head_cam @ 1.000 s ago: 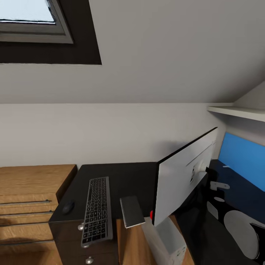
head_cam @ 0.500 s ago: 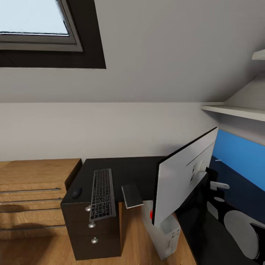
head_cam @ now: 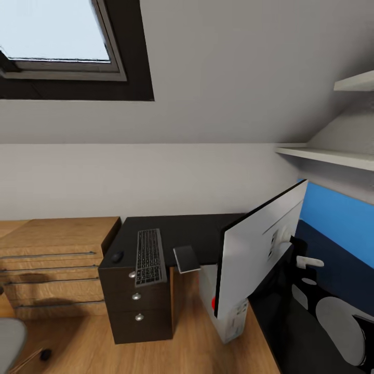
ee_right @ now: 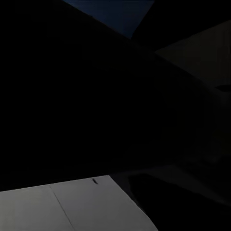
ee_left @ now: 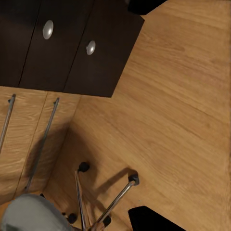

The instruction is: In the bedroom, organize the workspace by keeping the computer under the desk, ensuring the monitor is on the desk, placing the keyboard on the desk next to the monitor, placing the mouse on the desk next to the keyboard, moving the folder from the swivel chair onto the desk next to the mouse, stacking the notebook on top of the folder with the pen on top of the notebook, and positioning the swivel chair next to the desk.

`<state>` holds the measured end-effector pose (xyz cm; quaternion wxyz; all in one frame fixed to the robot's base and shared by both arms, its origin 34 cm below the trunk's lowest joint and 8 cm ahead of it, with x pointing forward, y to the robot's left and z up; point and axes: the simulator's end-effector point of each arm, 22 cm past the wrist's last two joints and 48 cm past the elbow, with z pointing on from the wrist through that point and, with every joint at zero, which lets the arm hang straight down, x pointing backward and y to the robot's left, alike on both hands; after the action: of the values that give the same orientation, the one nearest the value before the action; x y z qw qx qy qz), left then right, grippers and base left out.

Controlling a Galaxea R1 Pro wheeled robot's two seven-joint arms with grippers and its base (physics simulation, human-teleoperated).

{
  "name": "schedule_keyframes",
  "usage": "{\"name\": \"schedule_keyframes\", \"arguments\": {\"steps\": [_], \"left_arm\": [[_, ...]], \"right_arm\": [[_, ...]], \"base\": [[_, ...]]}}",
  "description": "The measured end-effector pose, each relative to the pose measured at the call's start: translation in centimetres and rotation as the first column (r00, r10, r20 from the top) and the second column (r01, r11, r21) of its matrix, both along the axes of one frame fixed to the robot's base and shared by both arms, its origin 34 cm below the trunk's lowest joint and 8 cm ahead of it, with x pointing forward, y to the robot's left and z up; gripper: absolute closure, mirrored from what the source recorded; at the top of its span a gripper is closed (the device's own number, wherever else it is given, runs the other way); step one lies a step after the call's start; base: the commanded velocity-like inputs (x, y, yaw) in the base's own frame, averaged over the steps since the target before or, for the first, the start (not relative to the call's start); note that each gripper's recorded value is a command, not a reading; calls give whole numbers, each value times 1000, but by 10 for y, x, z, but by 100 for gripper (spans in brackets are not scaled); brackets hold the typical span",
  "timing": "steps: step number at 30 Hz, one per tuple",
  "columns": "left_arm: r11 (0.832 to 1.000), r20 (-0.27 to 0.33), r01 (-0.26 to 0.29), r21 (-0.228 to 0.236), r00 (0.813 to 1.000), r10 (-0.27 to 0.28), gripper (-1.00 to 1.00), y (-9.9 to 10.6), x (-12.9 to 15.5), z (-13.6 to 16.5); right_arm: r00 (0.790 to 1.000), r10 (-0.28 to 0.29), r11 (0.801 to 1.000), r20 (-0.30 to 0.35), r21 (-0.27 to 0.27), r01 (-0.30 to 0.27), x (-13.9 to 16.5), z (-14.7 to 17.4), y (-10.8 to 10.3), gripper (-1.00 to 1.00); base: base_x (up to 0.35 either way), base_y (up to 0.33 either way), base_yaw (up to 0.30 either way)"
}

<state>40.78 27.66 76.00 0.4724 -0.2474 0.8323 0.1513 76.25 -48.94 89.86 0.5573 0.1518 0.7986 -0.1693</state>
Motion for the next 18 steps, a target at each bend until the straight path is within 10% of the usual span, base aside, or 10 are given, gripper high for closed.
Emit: {"name": "schedule_keyframes", "arguments": {"steps": [18], "left_arm": [[1000,0,-1,0,1000,1,-100,0,0,0]], "right_arm": [[1000,0,1000,-1,-1,0,0,0,0,100]], "base": [[-332,0,0]]}}
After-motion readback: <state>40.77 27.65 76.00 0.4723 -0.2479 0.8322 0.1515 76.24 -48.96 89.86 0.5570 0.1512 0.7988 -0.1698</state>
